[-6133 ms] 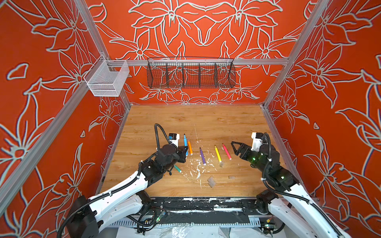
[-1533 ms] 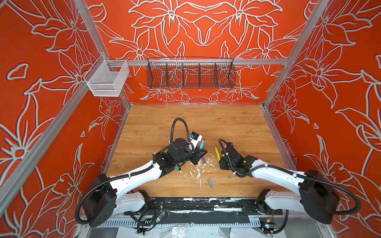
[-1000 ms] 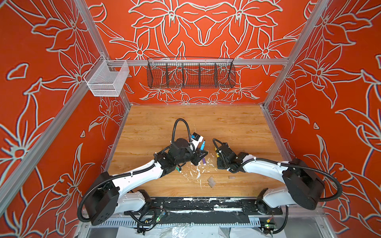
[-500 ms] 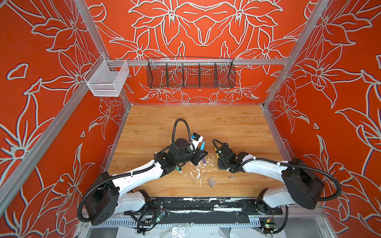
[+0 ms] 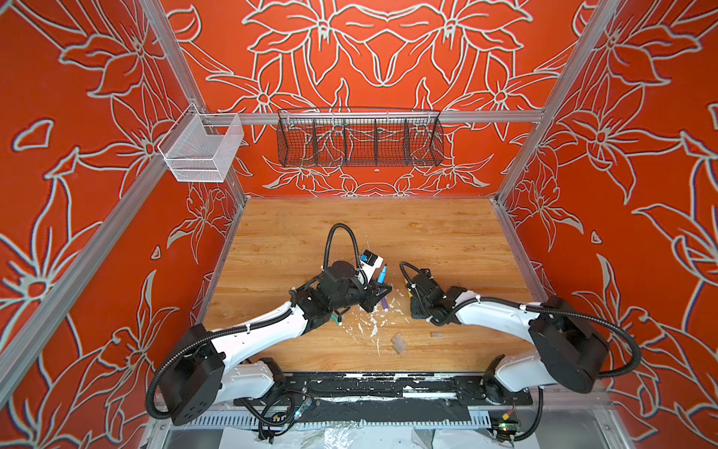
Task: Insert the pens into the pen caps
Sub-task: 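Raise the translucent cap with the right gripper above the blue marker tip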
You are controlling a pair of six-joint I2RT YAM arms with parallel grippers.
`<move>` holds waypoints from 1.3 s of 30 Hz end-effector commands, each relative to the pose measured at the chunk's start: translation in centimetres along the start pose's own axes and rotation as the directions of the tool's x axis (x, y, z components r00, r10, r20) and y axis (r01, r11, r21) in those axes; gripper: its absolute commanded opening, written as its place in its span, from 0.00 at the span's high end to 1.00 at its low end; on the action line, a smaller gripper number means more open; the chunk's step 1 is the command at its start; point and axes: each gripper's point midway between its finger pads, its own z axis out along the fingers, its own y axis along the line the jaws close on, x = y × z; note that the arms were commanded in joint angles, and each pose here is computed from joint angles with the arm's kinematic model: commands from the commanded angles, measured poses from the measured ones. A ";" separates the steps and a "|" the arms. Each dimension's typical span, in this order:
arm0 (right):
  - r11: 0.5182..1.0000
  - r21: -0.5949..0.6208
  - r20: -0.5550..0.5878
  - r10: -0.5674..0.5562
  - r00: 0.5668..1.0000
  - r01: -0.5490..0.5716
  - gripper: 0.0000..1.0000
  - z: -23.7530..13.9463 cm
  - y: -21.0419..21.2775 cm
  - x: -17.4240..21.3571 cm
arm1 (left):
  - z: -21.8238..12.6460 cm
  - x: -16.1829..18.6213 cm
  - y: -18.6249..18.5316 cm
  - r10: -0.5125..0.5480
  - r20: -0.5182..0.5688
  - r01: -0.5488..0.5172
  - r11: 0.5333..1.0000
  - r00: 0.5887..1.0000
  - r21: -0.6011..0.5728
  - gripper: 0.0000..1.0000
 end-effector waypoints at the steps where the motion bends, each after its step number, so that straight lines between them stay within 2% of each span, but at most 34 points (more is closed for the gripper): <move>1: 0.999 0.047 -0.021 0.013 1.000 -0.012 0.88 0.1 -1.5 1.2 | -0.3 -1.4 -0.6 0.029 0.042 -0.029 0.999 0.999 0.017 1.00; 6: 0.999 0.000 0.047 0.053 0.997 -0.053 0.88 -1.6 -1.3 -0.1 | -0.9 -1.7 -0.3 0.033 0.068 -0.033 0.999 0.997 -0.012 1.00; 11: 0.993 -0.075 0.183 0.104 0.978 -0.091 0.88 -5.6 -0.9 -3.4 | -1.8 -1.8 -0.8 0.052 0.111 -0.054 0.998 0.993 0.014 1.00; 16: 0.959 -0.266 0.361 0.198 0.911 -0.103 0.88 -13.0 0.9 -8.5 | -2.0 -1.8 -1.5 0.061 0.118 -0.067 0.997 0.991 0.048 1.00; 21: 0.890 -0.447 0.466 0.313 0.827 -0.085 0.91 -19.8 2.7 -12.5 | -2.2 -1.7 -2.6 0.073 0.124 -0.087 0.990 0.990 0.109 1.00; 24: 0.848 -0.526 0.479 0.356 0.802 -0.063 0.92 -21.1 3.8 -13.0 | -2.3 -1.6 -3.1 0.075 0.122 -0.092 0.986 0.990 0.142 1.00; 31: 0.775 -0.631 0.459 0.388 0.799 -0.014 0.92 -22.2 5.0 -12.3 | -1.5 -1.3 -5.2 0.062 0.069 -0.078 0.963 0.996 0.258 1.00; 34: 0.718 -0.695 0.426 0.448 0.786 -0.032 0.94 -22.1 5.4 -11.9 | -1.1 -1.0 -5.7 0.076 0.052 -0.087 0.959 0.996 0.271 1.00; 39: 0.636 -0.772 0.368 0.479 0.797 -0.026 0.97 -22.1 7.0 -11.4 | -0.9 -0.8 -6.1 0.089 0.042 -0.097 0.957 0.995 0.274 1.00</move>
